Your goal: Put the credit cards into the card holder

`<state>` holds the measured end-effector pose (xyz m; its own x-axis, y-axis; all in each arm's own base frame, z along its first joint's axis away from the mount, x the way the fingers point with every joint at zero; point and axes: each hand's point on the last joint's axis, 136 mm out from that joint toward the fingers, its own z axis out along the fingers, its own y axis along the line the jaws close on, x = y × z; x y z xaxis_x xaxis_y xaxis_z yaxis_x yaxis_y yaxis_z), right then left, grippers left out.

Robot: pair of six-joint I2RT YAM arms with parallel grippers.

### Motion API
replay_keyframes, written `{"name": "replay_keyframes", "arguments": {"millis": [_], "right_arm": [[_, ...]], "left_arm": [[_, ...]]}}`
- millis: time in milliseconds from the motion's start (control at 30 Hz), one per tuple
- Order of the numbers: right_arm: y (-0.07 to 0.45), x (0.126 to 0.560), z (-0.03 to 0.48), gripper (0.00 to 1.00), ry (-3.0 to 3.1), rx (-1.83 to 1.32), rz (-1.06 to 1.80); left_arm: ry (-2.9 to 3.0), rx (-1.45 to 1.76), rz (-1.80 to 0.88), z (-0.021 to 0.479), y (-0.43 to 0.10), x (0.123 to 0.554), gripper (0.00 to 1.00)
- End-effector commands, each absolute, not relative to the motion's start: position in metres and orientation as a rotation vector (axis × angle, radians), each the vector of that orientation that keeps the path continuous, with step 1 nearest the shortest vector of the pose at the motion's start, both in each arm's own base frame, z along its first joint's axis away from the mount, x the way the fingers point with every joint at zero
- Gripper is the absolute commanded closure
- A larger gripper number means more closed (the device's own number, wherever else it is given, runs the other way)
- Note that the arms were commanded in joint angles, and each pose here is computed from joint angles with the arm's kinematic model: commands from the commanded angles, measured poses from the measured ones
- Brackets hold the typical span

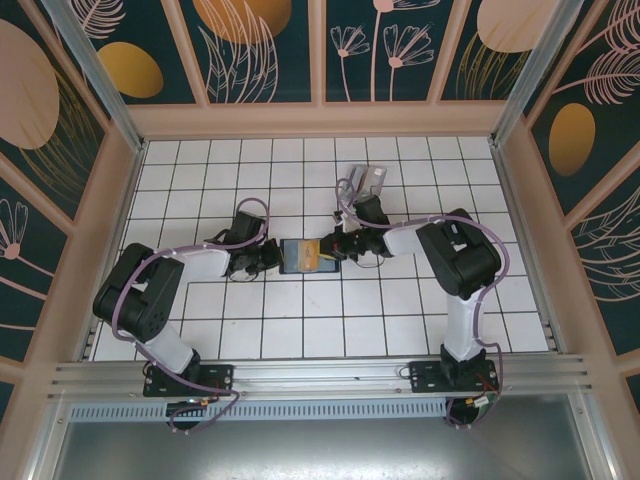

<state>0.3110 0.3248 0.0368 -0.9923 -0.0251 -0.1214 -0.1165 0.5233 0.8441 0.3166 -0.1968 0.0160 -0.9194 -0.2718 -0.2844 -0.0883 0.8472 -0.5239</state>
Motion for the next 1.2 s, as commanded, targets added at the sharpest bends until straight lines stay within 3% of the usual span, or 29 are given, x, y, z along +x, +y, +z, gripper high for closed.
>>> {"name": "replay_keyframes", "arguments": {"millis": [0,200,767,933,1167], "right_arm": [[0.326,0.299,0.036,1.0,2.702,-0.185,1.487],[0.342,0.296,0.029,1.0,2.72,-0.227,1.514],[0.367,0.314,0.047,1.0,2.525,0.07,1.547],[0.378,0.309,0.034,0.97,2.574,0.034,1.547],[0.374,0.311,0.034,0.83,2.632,-0.058,1.419]], "left_arm": [[2.684,-0.303,-0.695,0.011,-0.191,0.313,0.91],[2.681,-0.294,-0.722,0.012,-0.195,0.315,0.92],[2.664,-0.294,-0.768,0.022,-0.198,0.31,0.93],[2.669,-0.292,-0.76,0.019,-0.197,0.31,0.93],[2.669,-0.275,-0.726,0.02,-0.192,0.308,0.94]]}}
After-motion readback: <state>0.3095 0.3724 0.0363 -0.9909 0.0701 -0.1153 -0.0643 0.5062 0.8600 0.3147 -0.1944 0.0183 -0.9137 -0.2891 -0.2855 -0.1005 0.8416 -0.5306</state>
